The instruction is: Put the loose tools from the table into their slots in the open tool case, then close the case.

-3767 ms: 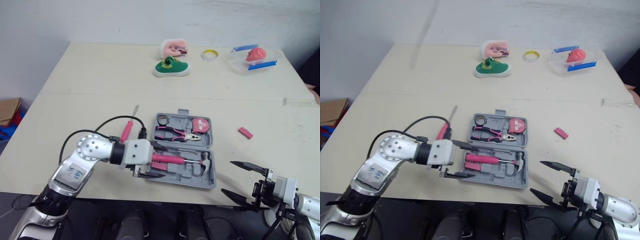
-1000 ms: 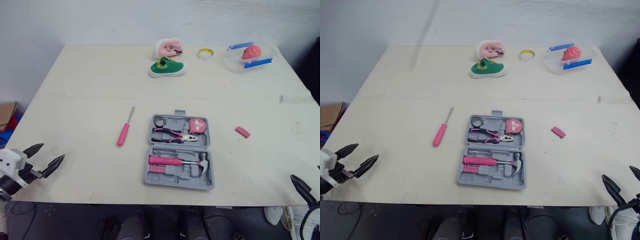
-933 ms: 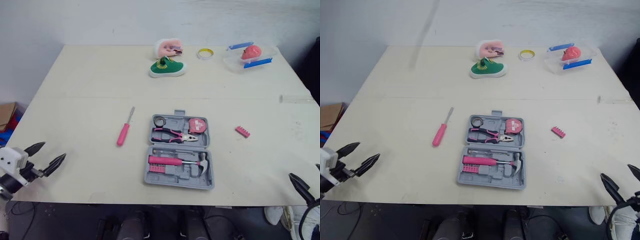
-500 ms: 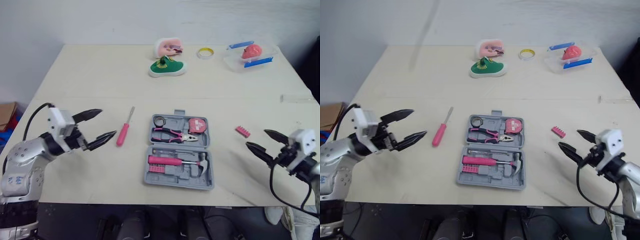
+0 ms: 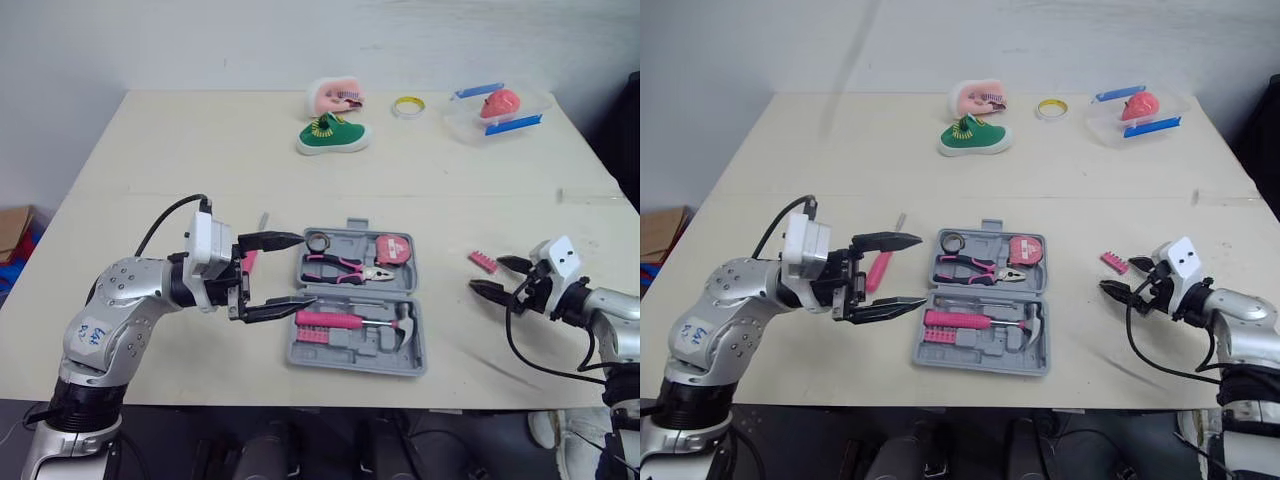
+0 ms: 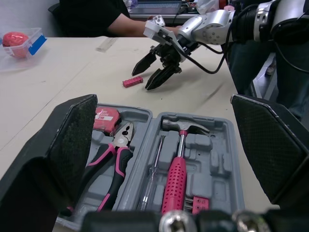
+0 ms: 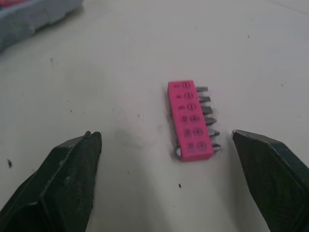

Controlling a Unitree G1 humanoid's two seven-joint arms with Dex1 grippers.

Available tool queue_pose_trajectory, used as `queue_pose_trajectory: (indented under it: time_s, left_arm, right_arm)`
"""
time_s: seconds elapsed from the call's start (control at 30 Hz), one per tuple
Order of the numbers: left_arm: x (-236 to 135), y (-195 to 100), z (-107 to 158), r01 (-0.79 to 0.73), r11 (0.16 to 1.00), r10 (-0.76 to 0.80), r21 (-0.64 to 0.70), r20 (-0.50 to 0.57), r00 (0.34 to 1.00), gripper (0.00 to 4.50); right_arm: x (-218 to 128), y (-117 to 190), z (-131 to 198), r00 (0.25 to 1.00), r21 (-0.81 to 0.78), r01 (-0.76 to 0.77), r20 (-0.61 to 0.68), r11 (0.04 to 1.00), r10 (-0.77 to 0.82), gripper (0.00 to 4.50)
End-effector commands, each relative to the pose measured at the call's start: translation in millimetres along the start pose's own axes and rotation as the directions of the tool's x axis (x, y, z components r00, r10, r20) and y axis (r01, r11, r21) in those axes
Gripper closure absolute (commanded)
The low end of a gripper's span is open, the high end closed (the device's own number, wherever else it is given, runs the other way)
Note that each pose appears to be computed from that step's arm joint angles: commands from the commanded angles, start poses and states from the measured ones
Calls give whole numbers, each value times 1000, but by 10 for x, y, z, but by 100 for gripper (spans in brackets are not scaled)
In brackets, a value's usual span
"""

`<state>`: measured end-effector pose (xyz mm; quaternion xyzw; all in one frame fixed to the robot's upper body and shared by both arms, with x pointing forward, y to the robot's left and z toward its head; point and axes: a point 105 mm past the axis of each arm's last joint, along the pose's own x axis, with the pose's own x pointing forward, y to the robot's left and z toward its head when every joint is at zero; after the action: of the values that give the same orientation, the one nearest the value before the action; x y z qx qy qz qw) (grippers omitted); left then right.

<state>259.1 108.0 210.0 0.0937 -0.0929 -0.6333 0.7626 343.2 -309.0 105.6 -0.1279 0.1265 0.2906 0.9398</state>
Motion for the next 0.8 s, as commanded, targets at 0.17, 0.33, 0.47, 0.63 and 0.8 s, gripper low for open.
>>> queue_pose_trajectory:
  time_s: [0.17, 0.33, 0.47, 0.63, 0.8]
  left_arm:
    - [51, -91, 138, 33, 999, -33, 15, 16, 999, 4]
    - [36, -123, 81, 46, 999, -45, 17, -8, 999, 4]
    - [1, -177, 12, 54, 999, -54, 0, -23, 998, 4]
    - [0, -207, -14, 62, 998, -62, -8, -26, 998, 0]
    - [0, -221, -15, 80, 997, -81, -17, -29, 996, 0]
  right_arm:
    - [-2, -87, -87, 1000, 47, -11, -24, 999, 12, 0]
    - [30, -114, -98, 1000, 57, 3, -20, 998, -2, 0]
    - [42, -102, -157, 999, 62, -3, -44, 998, 6, 0]
    - [81, -53, -197, 998, 58, -27, -53, 998, 30, 80]
    - [115, -15, -225, 997, 64, -45, -56, 997, 49, 315]
